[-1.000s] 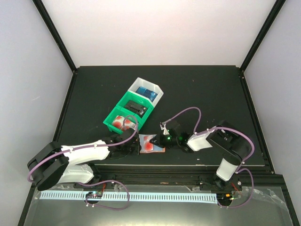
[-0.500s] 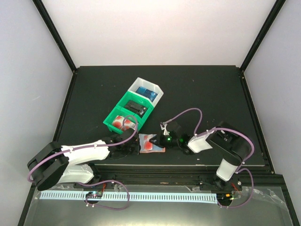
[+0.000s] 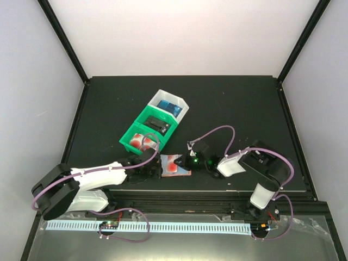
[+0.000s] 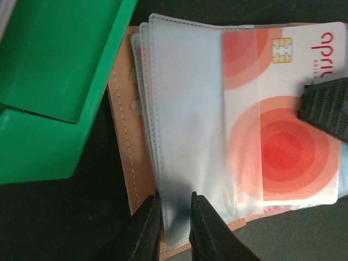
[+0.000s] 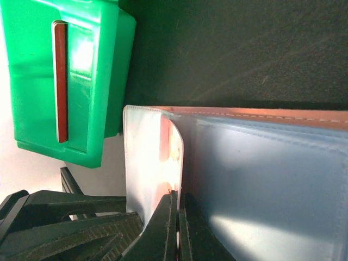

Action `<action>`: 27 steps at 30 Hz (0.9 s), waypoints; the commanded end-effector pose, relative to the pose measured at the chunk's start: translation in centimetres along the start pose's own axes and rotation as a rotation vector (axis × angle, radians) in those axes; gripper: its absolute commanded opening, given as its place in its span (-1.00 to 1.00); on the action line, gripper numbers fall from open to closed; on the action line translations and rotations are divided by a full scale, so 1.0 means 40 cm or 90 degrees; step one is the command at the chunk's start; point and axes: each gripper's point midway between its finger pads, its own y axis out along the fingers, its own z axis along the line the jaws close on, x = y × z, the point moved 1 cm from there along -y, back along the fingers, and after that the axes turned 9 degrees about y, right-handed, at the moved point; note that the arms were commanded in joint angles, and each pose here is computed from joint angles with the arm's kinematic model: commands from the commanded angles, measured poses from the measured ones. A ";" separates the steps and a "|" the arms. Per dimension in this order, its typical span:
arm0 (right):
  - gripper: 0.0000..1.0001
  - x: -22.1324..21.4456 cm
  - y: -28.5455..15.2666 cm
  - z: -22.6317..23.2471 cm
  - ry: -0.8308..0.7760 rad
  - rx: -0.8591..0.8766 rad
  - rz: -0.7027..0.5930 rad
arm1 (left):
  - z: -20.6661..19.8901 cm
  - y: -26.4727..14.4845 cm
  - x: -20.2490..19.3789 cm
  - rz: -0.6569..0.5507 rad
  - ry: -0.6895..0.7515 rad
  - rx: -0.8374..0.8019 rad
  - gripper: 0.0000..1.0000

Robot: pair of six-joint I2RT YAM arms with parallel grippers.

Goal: Put the credit cards into the card holder
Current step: Insert the credit card into the card holder.

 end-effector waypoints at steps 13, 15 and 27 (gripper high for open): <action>-0.44 -0.011 0.005 0.000 -0.043 -0.043 0.013 | -0.008 -0.057 0.022 -0.053 0.000 -0.022 -0.19; -0.24 -0.008 -0.006 -0.004 -0.058 -0.079 0.014 | -0.014 -0.066 0.029 -0.063 -0.002 -0.031 -0.06; -0.16 0.000 -0.019 -0.013 -0.107 -0.188 0.005 | -0.007 -0.046 0.064 -0.080 -0.038 -0.029 -0.01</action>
